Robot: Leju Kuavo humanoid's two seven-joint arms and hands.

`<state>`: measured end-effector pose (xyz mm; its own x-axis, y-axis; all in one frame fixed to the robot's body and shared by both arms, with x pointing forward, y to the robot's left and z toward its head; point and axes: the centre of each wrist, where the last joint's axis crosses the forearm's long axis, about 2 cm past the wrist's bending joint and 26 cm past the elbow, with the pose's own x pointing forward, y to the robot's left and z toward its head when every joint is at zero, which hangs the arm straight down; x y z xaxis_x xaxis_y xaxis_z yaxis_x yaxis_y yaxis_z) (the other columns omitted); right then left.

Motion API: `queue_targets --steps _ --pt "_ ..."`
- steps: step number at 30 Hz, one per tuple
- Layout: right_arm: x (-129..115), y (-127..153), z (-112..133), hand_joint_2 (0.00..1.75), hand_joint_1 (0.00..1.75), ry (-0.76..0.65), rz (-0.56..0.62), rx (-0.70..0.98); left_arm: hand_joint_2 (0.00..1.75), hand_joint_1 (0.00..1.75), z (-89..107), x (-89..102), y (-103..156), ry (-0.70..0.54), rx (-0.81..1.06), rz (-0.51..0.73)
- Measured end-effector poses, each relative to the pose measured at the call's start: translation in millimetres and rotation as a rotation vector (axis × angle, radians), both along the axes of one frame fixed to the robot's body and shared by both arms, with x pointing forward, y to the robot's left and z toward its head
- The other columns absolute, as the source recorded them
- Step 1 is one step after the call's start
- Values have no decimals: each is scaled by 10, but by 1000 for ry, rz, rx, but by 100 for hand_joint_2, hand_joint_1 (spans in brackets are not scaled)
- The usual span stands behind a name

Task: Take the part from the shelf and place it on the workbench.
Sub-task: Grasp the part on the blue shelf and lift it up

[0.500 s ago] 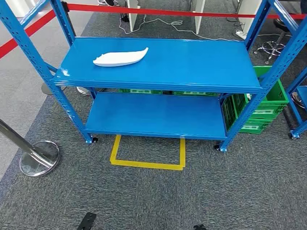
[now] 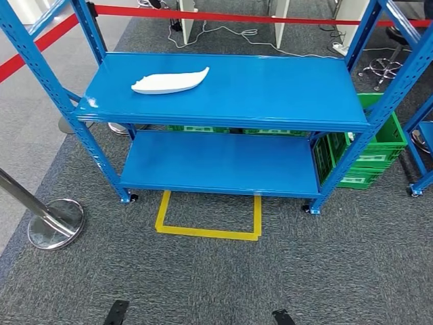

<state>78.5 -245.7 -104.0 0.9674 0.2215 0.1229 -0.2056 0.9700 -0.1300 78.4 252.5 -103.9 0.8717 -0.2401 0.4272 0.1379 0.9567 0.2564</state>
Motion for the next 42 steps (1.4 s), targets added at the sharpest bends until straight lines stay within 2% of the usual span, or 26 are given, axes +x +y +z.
queue_targets --steps 2,6,12,18,25,27,29,31,33,36,42 --pt "-6 -3 -1 175 0 2 -14 2 175 0 -2 -16 -8 -31 -3 -2" --pt "-23 -13 -5 175 0 11 -52 12 0 0 5 16 -28 -42 -16 -25" --pt "-25 -21 -7 175 0 35 -82 27 0 0 6 38 -13 -1 -52 47" --pt "-32 -34 -9 175 0 41 -108 27 0 0 -15 -31 156 -10 -21 245" --pt "-34 -37 -10 175 0 42 -114 28 0 0 -21 -52 203 -12 -14 275" --pt "-37 -42 -11 175 0 40 -120 28 87 0 -25 -69 299 -42 7 331" --pt "-47 -54 -14 175 0 32 -128 32 175 0 -12 -21 636 -145 64 457" --pt "-55 -66 -16 175 0 26 -133 35 175 0 35 70 1004 -246 123 550" --pt "-55 -70 -16 175 0 25 -131 34 175 0 80 153 1203 -296 163 565" --pt "-53 -81 -17 175 0 22 -125 33 175 0 171 333 1460 -396 231 564" --pt "-51 -94 -17 175 0 17 -117 30 175 0 444 845 1869 -602 378 547"
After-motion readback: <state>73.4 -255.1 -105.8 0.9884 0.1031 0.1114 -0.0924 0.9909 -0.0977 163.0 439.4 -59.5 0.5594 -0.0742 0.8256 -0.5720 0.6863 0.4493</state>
